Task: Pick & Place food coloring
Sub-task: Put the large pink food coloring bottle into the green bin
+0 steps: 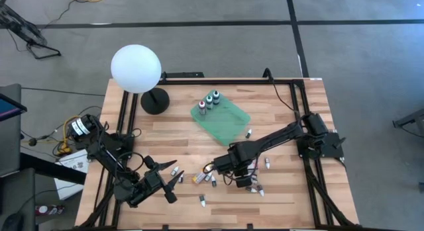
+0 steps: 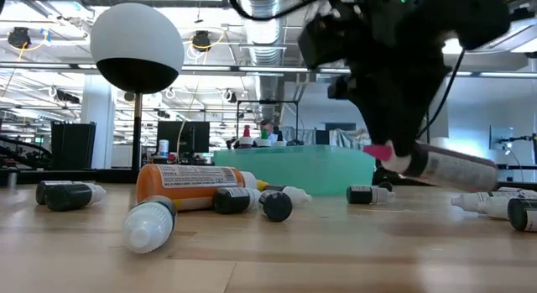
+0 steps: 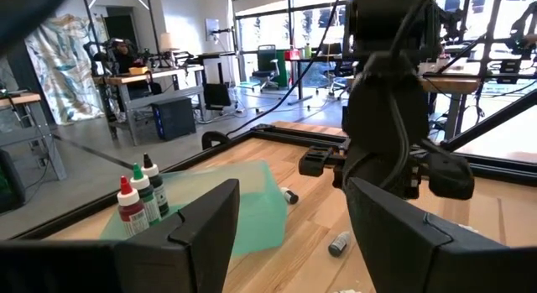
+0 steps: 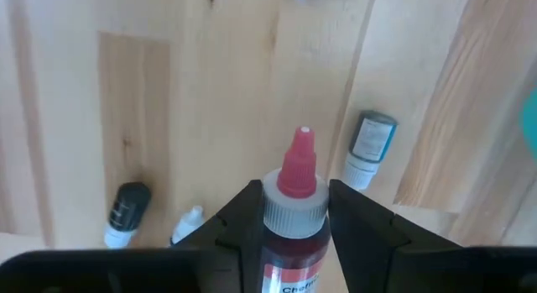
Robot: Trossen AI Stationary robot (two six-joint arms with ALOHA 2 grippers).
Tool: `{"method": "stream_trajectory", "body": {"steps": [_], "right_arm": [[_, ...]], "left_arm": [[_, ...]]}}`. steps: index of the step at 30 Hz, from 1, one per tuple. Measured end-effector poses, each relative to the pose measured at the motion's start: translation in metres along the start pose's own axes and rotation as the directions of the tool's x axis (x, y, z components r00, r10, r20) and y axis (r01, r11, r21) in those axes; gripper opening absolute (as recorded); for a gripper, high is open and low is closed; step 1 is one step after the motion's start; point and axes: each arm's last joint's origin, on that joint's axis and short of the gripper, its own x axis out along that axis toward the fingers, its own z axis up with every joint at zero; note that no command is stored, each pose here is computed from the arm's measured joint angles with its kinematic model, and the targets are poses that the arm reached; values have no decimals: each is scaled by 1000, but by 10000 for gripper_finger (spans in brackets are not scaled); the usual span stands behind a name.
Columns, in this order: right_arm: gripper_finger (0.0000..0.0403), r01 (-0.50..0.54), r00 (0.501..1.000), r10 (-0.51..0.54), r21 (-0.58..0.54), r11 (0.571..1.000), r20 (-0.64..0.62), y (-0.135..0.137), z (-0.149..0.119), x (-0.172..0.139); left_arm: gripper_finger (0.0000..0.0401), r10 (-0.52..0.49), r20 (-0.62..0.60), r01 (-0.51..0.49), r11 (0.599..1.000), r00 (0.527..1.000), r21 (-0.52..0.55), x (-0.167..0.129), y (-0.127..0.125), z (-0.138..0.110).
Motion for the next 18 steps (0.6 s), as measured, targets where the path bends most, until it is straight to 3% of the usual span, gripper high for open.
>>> {"method": "stream_trajectory", "body": {"steps": [18], "right_arm": [[113,24,998,-21,-52,998,64,6,13,-45]], "left_arm": [[216,0,0,0,1000,1000,-1,0,0,0]]}}
